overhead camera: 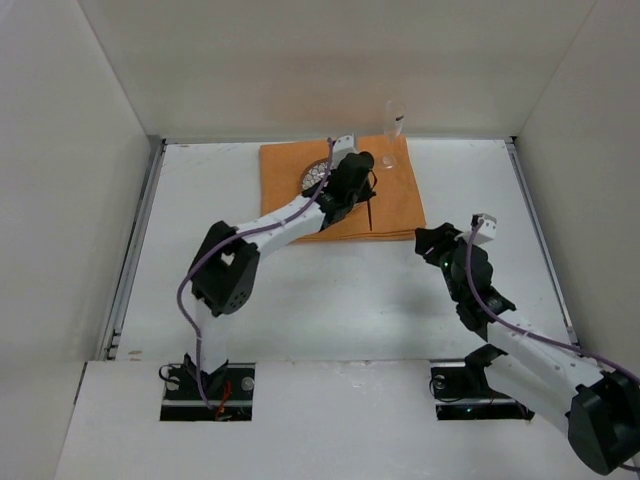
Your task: Set the dinner table for one person
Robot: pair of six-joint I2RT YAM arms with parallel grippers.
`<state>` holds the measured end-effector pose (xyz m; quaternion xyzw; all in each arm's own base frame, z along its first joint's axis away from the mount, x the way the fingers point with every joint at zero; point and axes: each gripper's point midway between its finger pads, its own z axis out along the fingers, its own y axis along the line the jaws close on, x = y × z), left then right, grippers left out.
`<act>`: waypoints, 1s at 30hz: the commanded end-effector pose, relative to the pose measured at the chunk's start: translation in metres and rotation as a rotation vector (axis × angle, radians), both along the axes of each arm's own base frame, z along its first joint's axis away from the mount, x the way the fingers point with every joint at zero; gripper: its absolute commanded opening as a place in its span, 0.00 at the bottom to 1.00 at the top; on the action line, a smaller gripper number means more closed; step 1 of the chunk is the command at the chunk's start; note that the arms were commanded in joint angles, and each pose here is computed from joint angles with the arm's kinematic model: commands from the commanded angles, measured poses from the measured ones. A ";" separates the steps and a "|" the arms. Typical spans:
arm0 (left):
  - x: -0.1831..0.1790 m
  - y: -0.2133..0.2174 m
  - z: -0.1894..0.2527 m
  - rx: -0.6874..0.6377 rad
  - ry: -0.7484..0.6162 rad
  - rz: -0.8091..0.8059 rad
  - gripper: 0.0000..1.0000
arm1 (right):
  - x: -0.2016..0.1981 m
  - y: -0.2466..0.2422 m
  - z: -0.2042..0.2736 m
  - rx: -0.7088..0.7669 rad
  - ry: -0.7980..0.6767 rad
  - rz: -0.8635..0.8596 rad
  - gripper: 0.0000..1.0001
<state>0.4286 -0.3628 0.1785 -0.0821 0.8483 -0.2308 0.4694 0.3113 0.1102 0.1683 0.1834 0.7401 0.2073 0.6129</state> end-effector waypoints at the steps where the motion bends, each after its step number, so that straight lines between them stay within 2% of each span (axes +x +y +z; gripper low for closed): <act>1: 0.022 -0.039 0.018 -0.068 -0.042 -0.066 0.00 | 0.003 -0.011 0.019 0.088 -0.064 -0.054 0.55; 5: 0.045 -0.067 -0.005 -0.089 -0.023 -0.053 0.00 | 0.002 -0.014 0.019 0.104 -0.071 -0.059 0.55; 13: 0.074 -0.108 -0.019 -0.129 -0.020 -0.061 0.00 | -0.001 -0.011 0.027 0.109 -0.096 -0.052 0.55; 30: 0.088 -0.105 -0.085 -0.064 0.029 -0.004 0.01 | -0.002 -0.012 0.029 0.111 -0.103 -0.054 0.55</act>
